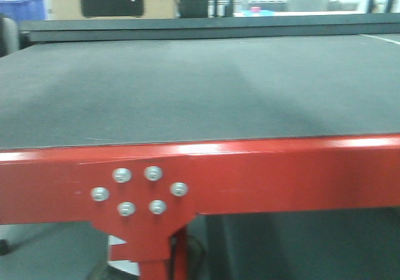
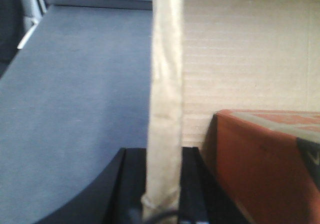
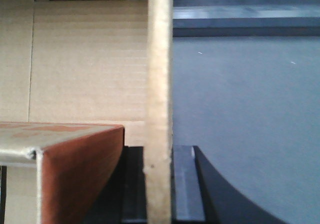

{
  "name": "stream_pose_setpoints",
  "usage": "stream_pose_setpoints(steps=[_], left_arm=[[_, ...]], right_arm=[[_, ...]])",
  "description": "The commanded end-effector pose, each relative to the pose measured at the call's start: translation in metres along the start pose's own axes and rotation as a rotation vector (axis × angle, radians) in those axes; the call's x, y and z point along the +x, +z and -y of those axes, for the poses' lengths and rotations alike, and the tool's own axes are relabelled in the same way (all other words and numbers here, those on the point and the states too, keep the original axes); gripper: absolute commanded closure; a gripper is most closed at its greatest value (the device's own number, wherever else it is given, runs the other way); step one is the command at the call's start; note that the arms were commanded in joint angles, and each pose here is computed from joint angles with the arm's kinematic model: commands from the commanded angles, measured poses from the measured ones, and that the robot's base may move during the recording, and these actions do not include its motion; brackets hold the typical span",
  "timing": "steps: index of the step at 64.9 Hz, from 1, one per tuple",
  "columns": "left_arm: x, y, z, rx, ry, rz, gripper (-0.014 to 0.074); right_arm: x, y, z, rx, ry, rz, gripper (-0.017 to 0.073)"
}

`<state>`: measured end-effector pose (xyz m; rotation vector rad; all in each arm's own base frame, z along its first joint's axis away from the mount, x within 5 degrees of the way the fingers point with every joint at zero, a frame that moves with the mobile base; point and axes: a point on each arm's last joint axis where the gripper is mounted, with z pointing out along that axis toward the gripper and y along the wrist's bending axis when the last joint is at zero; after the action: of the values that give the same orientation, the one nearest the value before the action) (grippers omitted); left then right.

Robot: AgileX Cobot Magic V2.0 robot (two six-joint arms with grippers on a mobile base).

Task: Stack two boxes on right shelf middle
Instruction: 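Hold the boxes raised while the base drives to the steel shelf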

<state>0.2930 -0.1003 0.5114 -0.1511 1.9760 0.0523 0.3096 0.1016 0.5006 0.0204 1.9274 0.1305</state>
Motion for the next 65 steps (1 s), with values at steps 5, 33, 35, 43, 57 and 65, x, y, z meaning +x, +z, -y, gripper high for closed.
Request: stream_pose_setpoints(steps=[5,33,35,43,57,65], left_arm=[[-0.0082,-0.0076,-0.0045,-0.002,-0.004,0.059,0.0705],[-0.0082,-0.0076,-0.0045,-0.002,-0.004,0.059,0.0705],[-0.0082,-0.0076,-0.0045,-0.002,-0.004,0.059,0.0705],[-0.0083,-0.0076,-0.0046,-0.003,-0.003,0.06,0.0705],[-0.0084,-0.0076,-0.0048,-0.005,-0.002,0.061,0.0705],[-0.0084,-0.0076,-0.0048,-0.005,-0.002,0.061,0.0705]], right_arm=[[-0.0131,-0.0104,0.0019,-0.018,-0.006,0.098,0.0715],[-0.0131,-0.0104,0.0019,-0.018,-0.006,0.098,0.0715],[-0.0131,-0.0104,0.0019,-0.018,-0.006,0.098,0.0715],[-0.0131,-0.0104,0.0019,-0.018,-0.006,0.098,0.0715],[-0.0131,-0.0104,0.0019,-0.018,-0.006,0.098,0.0715],[-0.0131,-0.0104,0.0019,-0.018,-0.006,0.098,0.0715]])
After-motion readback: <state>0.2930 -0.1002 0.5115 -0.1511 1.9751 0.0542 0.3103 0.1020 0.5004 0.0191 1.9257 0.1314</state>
